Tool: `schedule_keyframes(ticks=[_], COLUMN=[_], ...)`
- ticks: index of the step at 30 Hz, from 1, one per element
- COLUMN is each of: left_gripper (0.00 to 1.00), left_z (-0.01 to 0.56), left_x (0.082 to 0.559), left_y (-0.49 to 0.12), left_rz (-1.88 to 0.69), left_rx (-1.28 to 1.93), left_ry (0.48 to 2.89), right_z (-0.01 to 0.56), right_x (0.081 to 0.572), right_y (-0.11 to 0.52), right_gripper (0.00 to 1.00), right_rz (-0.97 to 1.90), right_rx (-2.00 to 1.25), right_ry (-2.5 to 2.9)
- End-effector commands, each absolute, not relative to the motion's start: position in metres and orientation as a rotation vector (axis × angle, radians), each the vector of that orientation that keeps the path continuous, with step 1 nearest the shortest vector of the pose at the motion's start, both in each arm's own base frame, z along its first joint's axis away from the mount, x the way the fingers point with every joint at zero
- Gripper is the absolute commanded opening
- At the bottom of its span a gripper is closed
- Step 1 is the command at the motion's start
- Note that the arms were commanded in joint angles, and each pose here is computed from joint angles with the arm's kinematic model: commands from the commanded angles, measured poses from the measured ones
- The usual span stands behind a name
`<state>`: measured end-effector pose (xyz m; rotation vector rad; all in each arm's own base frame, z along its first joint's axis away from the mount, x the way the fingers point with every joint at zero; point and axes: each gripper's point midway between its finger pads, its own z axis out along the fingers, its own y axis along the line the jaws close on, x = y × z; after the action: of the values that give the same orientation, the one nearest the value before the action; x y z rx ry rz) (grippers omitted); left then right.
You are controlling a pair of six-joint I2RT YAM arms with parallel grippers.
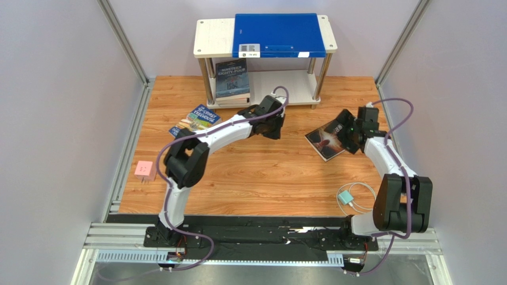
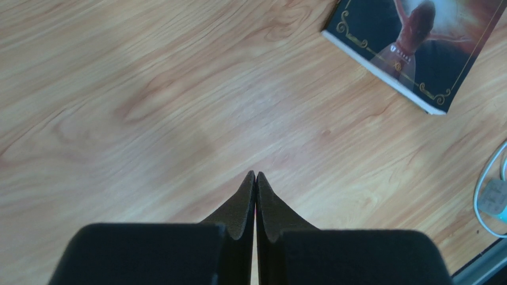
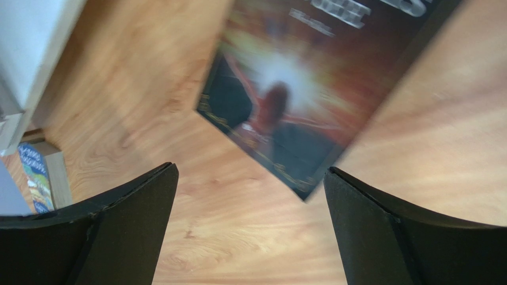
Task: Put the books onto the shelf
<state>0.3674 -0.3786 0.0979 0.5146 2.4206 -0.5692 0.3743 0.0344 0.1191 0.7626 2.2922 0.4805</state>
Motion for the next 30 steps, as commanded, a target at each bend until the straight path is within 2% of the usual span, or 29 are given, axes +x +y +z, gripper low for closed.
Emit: schedule_keyframes(ticks=[1,3,9,18,24,30], left_gripper=[0.00,0.00,0.00,0.00,0.00,0.00], left_z=[0.099,0.080,0.068,0.078,0.056,0.042], left_x=[0.384,0.386,0.404,0.439,0.435,0.420], left_y=[-0.425,-0.434,-0.467,-0.497,-0.510,-0.520], left_rz=[-0.626,-0.637,-0.701,-0.748,-0.824,-0.930], left_rx=[0.595,0.596,0.571,0.408,0.374,0.389], left_ry=[2.388,2.432,2.437,2.364,2.413,2.471], right_z=[0.121,0.109,0.085,0.035,0.024,0.021], right_x=[0.350,0.340,0.334,0.352,0.372,0.394], right_y=[0.008,0.002,-0.019,-0.028,-0.035,-0.027], right_gripper=[1.00,1.00,1.00,1.00,1.00,0.95], right_rz=[0.539,0.558,0.585,0.611,0.613,0.674], right_rx=[0.873,0.917,1.013,1.129,1.171,1.130], right_ry=[2.252,2.268,2.276,2.348,2.339,2.359])
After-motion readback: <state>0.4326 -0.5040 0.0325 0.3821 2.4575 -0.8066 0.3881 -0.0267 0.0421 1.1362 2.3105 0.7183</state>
